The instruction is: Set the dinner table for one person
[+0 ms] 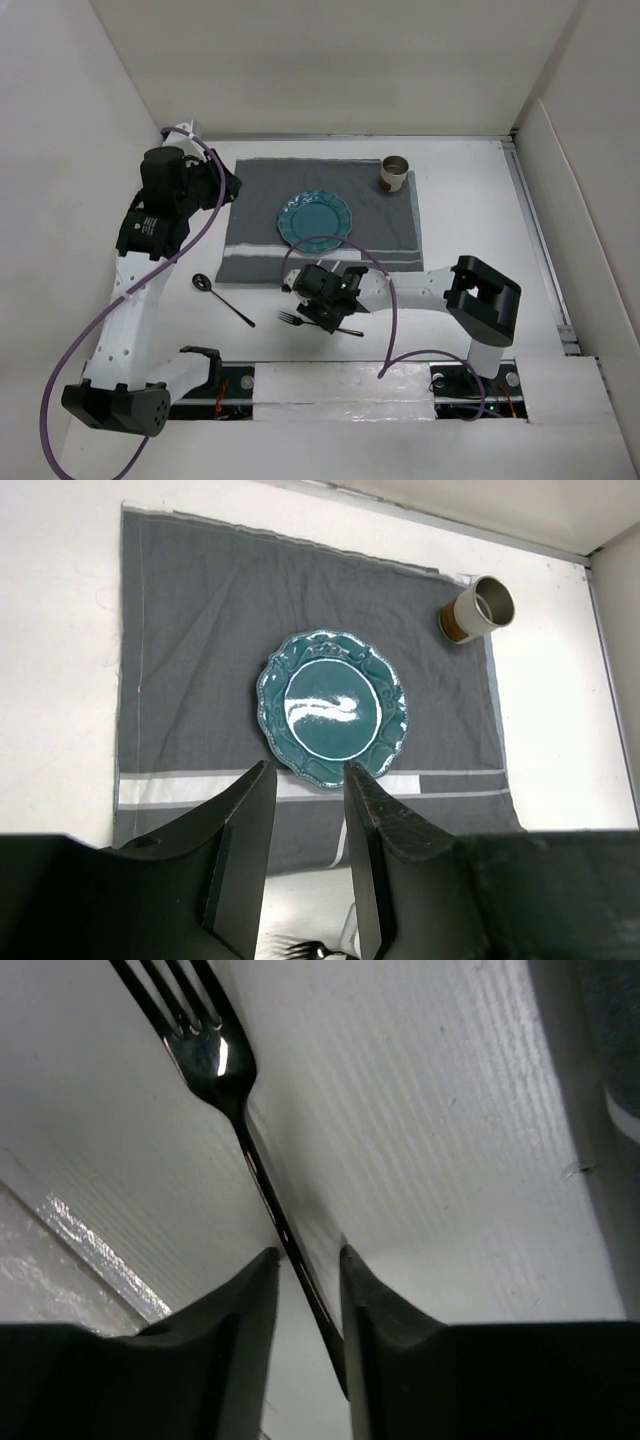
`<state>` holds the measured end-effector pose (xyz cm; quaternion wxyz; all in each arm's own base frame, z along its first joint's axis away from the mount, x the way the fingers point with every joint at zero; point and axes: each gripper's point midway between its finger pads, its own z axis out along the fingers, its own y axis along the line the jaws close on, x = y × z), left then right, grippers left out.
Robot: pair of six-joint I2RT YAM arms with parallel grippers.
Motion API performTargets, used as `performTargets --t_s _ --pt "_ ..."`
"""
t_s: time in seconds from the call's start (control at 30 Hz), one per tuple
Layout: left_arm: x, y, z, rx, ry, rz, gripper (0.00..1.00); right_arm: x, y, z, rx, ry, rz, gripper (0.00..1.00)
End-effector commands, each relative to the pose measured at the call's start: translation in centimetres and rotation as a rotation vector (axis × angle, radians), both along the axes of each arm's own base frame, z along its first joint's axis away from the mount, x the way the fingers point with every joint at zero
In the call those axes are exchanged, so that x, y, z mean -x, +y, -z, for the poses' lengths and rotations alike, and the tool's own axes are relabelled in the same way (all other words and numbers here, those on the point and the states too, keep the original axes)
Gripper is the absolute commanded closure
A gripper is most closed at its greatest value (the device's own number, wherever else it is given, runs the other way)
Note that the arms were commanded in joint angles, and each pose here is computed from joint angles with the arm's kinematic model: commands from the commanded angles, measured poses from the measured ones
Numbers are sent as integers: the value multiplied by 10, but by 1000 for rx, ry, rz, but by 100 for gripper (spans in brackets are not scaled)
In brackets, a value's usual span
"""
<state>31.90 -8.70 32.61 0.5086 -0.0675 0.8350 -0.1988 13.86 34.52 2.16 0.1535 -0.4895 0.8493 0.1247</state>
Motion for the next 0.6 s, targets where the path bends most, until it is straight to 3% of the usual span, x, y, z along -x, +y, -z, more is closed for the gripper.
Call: performTargets --t_s 0.0,0.07,0.1,0.2,0.43,0.57 --pt "0 2 -36 1 -98 -3 70 -10 18 5 -33 -69 36 68" --pt "1 0 -40 12 -105 7 70 -7 24 8 -63 -65 56 74" --pt "1 -2 -42 18 -108 15 70 -5 26 9 -76 -55 57 85" --pt "2 -7 -41 41 -98 37 70 -4 35 -2 -118 -43 60 100" --pt "8 -5 -32 33 -82 17 70 2 62 -92 -279 -28 -9 100" --pt "4 -10 -40 101 -95 8 70 -27 85 -138 -427 -20 73 100"
